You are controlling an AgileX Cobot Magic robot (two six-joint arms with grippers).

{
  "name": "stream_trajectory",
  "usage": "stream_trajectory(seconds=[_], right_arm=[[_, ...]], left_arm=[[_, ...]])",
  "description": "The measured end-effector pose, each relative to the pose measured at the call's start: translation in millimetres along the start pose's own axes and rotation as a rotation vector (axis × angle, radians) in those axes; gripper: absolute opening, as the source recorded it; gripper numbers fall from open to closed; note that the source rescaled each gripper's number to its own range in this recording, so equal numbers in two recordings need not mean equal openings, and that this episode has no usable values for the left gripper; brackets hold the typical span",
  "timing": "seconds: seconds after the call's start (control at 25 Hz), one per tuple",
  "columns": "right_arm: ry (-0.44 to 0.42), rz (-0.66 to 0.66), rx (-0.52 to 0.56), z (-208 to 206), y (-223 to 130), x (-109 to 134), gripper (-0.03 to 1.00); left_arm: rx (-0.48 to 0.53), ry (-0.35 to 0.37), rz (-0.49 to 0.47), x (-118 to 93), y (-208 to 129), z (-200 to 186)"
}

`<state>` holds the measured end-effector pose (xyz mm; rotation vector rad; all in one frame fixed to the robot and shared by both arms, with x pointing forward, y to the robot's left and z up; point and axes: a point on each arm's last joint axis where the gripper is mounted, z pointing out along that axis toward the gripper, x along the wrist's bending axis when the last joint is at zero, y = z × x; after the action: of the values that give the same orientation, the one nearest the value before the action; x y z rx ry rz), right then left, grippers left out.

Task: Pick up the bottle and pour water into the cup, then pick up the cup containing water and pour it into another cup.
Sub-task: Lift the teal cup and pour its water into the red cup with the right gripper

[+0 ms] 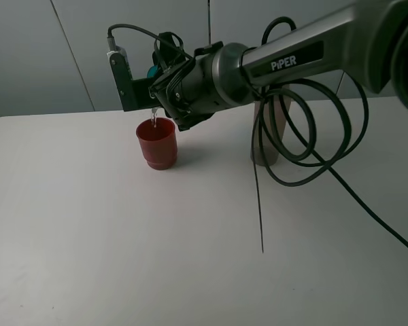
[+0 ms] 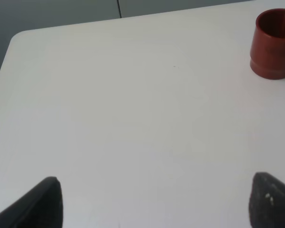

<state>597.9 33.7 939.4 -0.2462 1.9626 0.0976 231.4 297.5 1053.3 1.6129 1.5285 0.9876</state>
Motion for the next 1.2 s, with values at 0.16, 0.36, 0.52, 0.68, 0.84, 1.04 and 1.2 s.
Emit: stream_trajectory(seconds=[0.16,0.36,0.52,0.68,0.84,1.04,1.2], right_arm=[[0.007,-0.029,0.018,3.6,0.1,7.5,0.11],[0.006,-0.047,0.034,4.8,-0.9,9.4,0.11],[0.005,-0.095,0.038,4.8,-1.3,9.2,0.11],[0.006,-0.163,0.038,4.8,-1.3,9.2,0.11],[0.007,-0.236,0.040,4.8,-1.5,9.1,0.11],[0.005,-0.270,0.042,4.8,-1.6,8.9,0.11],[0.002,-0.277,0.043,4.8,-1.7,8.6,0.11]], left_arm=[[0.000,0.000,0.000,0.0,0.0,0.0],[0.000,0.000,0.000,0.0,0.0,0.0],[0.000,0.000,0.000,0.0,0.0,0.0],[0.000,0.000,0.000,0.0,0.0,0.0],[0.000,0.000,0.000,0.0,0.0,0.0],[0.000,0.000,0.000,0.0,0.0,0.0],[0.000,0.000,0.000,0.0,0.0,0.0]])
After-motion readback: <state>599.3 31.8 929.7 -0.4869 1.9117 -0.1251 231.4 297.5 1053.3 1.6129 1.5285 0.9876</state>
